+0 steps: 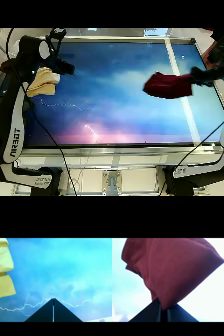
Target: Fold the shirts.
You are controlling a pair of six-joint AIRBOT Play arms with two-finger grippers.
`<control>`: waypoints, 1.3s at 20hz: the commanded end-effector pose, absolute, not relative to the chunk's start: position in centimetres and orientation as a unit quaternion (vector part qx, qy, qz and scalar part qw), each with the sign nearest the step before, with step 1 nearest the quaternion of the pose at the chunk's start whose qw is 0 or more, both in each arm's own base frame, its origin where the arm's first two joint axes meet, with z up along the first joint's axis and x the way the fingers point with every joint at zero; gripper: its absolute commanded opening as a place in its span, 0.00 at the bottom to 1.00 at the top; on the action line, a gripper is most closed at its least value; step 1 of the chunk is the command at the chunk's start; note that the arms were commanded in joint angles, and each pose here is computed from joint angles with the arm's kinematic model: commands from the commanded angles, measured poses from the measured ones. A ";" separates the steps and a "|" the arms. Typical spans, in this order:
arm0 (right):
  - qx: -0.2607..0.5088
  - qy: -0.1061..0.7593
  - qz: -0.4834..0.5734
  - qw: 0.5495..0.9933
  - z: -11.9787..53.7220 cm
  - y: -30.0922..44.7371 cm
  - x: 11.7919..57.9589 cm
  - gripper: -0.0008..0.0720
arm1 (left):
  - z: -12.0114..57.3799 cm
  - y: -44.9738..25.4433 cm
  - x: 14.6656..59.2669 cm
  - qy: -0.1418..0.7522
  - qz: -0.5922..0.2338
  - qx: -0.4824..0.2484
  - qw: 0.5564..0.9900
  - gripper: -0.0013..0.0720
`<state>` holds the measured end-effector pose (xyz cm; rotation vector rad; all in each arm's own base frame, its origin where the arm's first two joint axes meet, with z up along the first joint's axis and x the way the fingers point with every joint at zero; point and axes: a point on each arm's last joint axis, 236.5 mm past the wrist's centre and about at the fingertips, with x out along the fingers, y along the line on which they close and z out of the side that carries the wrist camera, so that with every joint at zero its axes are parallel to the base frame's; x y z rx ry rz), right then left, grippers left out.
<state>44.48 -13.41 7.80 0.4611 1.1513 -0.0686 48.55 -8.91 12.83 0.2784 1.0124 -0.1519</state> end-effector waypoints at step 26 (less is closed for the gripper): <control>0.069 0.414 0.232 0.877 10.5 8.5 50.5 0.66 | 10.9 -12.3 46.0 0.533 -0.115 0.051 0.837 0.05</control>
